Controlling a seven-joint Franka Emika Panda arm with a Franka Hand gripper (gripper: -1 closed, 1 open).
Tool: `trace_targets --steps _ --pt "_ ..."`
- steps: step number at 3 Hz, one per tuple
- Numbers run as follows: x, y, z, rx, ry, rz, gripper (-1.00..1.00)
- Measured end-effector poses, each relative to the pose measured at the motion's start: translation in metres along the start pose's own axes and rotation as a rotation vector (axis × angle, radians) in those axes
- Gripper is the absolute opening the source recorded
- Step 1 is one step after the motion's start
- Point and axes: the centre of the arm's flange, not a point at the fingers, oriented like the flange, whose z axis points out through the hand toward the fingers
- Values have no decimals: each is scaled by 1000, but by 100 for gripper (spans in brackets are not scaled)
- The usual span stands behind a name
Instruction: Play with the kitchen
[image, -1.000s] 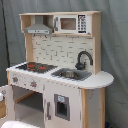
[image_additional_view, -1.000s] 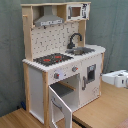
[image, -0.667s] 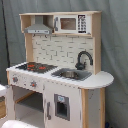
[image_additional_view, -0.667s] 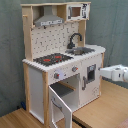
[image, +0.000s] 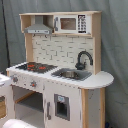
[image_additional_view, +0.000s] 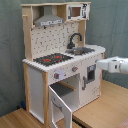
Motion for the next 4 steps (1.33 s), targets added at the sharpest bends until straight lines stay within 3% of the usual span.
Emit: trace_targets --steps 3,4 --pt "-53 53 33 -51 -27 -52 100" --pt "-74 79 41 -91 -47 -65 100"
